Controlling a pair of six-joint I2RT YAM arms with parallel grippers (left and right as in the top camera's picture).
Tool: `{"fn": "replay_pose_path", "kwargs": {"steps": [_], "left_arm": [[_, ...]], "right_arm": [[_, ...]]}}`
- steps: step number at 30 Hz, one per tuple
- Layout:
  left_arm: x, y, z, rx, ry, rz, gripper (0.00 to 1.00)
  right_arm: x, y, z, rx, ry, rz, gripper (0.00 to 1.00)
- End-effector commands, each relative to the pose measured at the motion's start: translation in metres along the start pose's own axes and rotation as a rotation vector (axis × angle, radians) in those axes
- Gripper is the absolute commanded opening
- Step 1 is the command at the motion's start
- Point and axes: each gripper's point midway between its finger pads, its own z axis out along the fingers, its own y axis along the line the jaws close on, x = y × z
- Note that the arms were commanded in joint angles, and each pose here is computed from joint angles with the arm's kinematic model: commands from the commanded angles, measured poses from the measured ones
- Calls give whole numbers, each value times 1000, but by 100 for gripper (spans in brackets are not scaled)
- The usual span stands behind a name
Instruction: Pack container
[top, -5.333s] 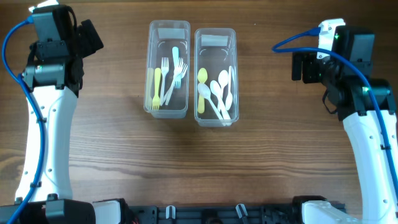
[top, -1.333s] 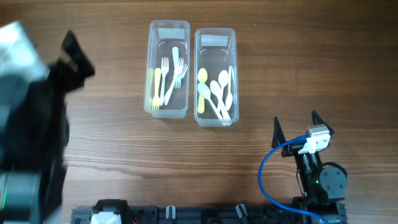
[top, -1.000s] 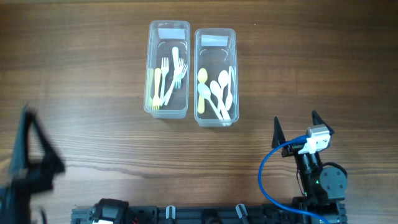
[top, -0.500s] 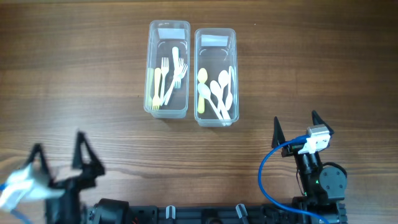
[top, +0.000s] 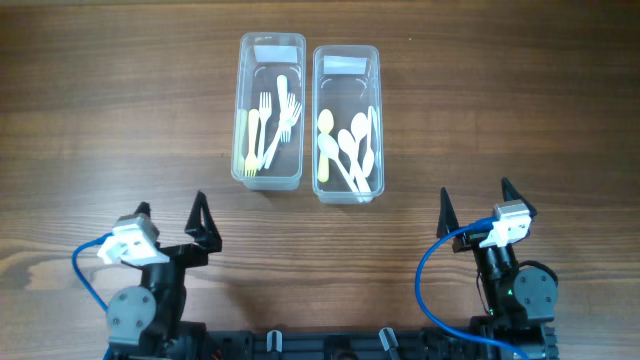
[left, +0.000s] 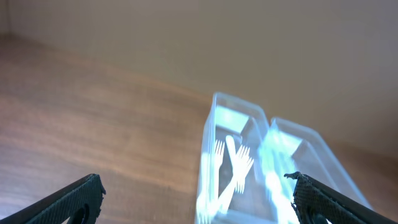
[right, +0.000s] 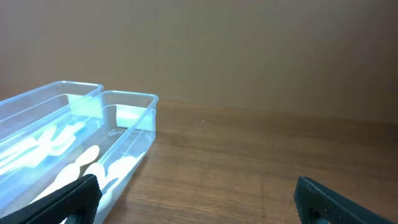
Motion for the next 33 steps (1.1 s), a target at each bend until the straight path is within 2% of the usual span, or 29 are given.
{"fn": "replay_pose_path", "kwargs": {"steps": [1, 8, 18, 28, 33], "left_arm": [[27, 2, 11, 23, 43, -7, 100], [63, 11, 28, 30, 73, -4, 100], [52, 29, 29, -38, 27, 97, 100], [60, 10, 29, 87, 56, 349, 100], [60, 10, 29, 85, 57, 353, 100]], "right_arm": [[0, 1, 0, -9, -9, -6, 100], [0, 1, 0, -9, -9, -6, 100], [0, 1, 0, -9, -9, -6, 100], [0, 1, 0, -9, -9, -6, 100], [0, 1, 0, -9, -9, -6, 100]]}}
